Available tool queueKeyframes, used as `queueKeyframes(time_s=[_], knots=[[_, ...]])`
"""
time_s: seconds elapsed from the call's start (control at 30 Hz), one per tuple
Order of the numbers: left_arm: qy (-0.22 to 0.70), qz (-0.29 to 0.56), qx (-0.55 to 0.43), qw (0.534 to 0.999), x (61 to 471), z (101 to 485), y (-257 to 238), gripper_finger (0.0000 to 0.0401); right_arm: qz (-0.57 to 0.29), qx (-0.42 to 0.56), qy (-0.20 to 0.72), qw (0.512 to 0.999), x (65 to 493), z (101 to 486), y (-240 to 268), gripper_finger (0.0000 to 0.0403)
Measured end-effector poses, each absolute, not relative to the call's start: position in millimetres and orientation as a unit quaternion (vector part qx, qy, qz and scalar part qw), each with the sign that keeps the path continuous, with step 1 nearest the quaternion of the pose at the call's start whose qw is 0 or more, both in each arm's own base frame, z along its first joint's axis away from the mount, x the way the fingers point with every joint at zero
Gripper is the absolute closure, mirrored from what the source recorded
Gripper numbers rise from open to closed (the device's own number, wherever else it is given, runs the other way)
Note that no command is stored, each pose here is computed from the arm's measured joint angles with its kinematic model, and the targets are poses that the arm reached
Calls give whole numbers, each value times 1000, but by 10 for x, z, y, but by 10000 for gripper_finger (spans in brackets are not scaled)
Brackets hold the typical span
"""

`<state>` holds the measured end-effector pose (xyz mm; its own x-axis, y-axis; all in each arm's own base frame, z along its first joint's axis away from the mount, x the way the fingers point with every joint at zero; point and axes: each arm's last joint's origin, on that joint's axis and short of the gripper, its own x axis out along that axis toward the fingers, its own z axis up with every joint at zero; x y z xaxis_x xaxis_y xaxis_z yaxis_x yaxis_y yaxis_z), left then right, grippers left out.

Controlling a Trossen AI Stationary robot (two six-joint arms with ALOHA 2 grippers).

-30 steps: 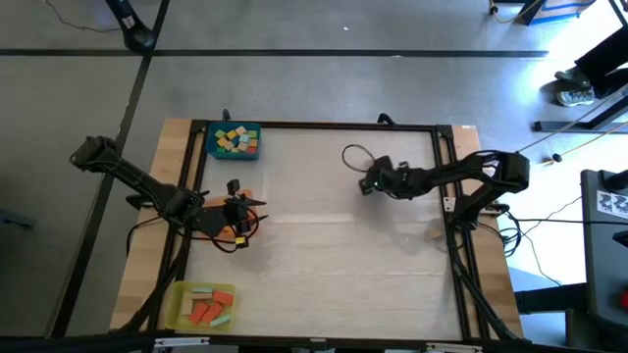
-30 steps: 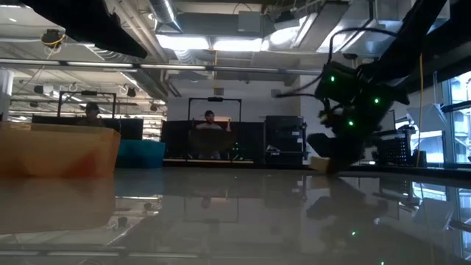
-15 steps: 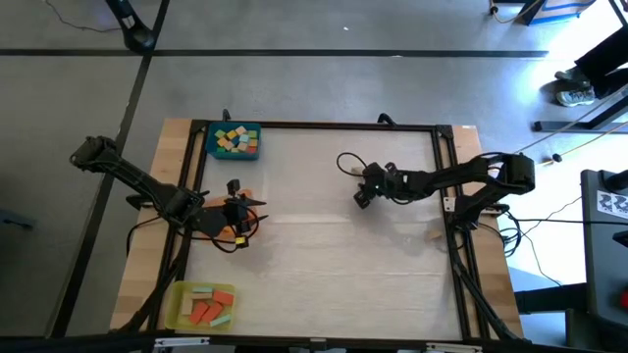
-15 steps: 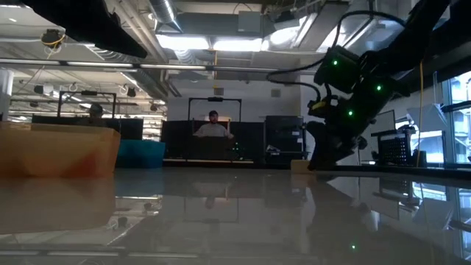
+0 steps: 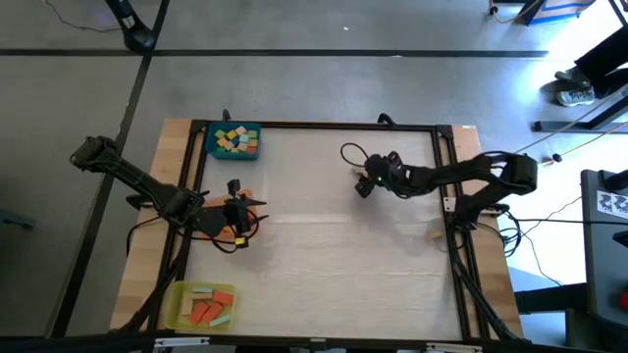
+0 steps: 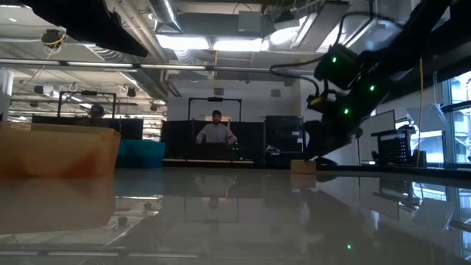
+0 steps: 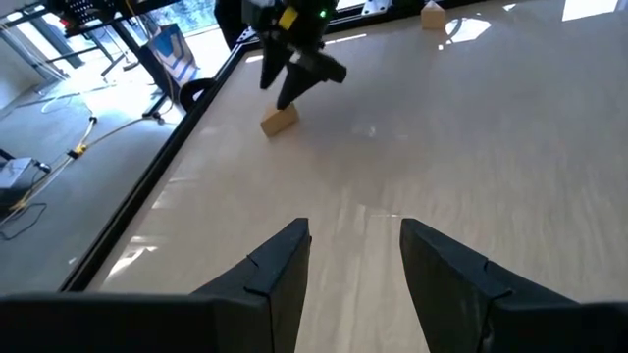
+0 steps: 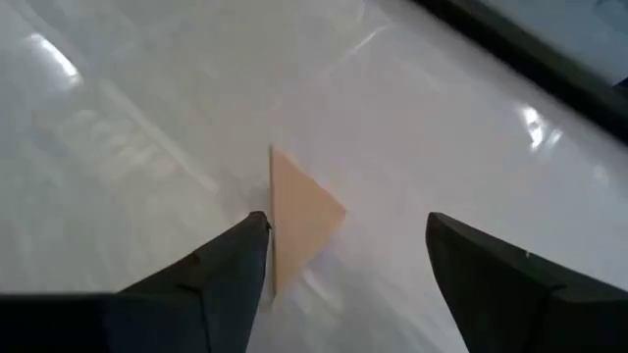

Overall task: Sort blocks by size
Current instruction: Put the light brown triangular block into the orange bin

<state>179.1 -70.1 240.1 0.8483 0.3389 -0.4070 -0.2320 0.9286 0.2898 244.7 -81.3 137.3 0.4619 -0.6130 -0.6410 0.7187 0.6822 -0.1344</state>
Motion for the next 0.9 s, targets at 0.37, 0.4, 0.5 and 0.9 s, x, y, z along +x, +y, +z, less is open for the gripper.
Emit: queueKeyframes(time_s=[0.37,0.4,0.5,0.9], knots=[[232,148,121,954,1791,2401,-700,251,-371,104,343,856,2573,968,-978,130],[232,148,122,954,1791,2401,-700,251,-369,98,339,860,2593,946,-980,135],[232,148,122,954,1791,2401,-700,251,-361,83,328,869,2634,926,-991,163],[232,148,122,954,1791,2401,-700,251,-333,74,335,879,2665,943,-929,284]])
